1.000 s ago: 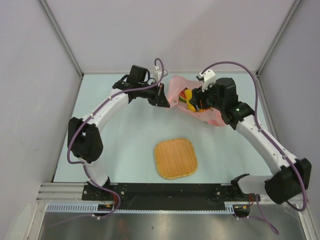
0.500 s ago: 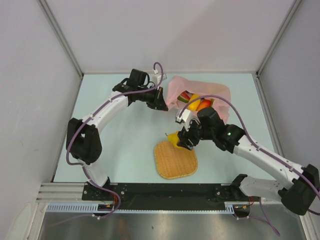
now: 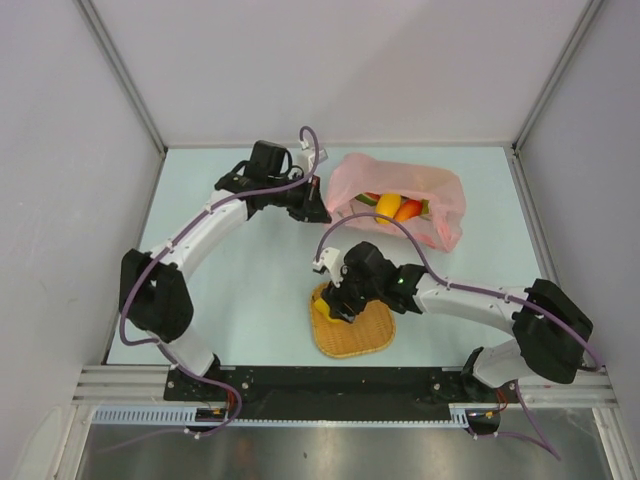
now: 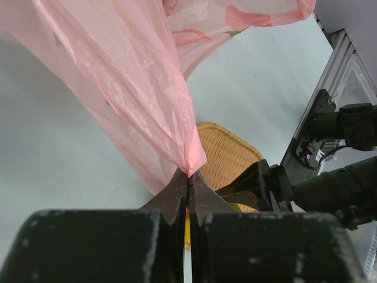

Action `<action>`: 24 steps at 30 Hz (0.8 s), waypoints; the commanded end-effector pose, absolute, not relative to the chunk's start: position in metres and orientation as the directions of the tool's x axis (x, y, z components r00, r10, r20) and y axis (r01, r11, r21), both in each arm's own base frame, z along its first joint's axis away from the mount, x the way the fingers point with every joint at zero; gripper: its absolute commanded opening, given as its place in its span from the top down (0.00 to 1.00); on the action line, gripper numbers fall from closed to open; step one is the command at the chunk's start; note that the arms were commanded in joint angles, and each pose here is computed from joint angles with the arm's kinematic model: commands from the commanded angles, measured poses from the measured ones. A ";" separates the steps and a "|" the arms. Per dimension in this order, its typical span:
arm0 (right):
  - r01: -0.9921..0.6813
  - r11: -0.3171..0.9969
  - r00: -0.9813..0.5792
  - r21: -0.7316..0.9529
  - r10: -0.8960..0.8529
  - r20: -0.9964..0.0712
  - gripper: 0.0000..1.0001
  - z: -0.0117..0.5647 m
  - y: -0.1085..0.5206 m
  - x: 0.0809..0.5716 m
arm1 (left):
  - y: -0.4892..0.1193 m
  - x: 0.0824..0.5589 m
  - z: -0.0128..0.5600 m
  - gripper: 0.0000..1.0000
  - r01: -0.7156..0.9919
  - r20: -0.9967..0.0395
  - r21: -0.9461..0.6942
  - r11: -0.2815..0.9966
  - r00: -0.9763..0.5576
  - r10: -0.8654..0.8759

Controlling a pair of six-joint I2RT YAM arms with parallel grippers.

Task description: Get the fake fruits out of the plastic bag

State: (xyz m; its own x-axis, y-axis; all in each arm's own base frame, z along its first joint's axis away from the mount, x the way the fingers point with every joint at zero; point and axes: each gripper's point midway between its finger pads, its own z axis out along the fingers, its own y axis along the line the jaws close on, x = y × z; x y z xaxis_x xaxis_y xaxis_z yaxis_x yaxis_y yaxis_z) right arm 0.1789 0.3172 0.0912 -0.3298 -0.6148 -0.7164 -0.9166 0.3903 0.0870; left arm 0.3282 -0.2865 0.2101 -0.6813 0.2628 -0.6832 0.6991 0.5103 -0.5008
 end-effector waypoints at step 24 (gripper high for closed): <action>-0.913 0.401 -0.273 0.075 -0.463 -0.844 0.00 0.188 0.327 0.195 | -0.285 0.313 0.232 0.99 0.736 -0.737 -0.484 0.473 -0.634 0.233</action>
State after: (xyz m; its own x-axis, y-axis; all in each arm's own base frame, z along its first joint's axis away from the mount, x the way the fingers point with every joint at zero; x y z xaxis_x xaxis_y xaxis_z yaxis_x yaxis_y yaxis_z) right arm 0.1785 0.3227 0.1088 -0.3107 -0.5687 -0.7616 -0.9191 0.3840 0.0883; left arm 0.3144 -0.2789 0.2060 -0.6749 0.2577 -0.6914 0.7018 0.5137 -0.4935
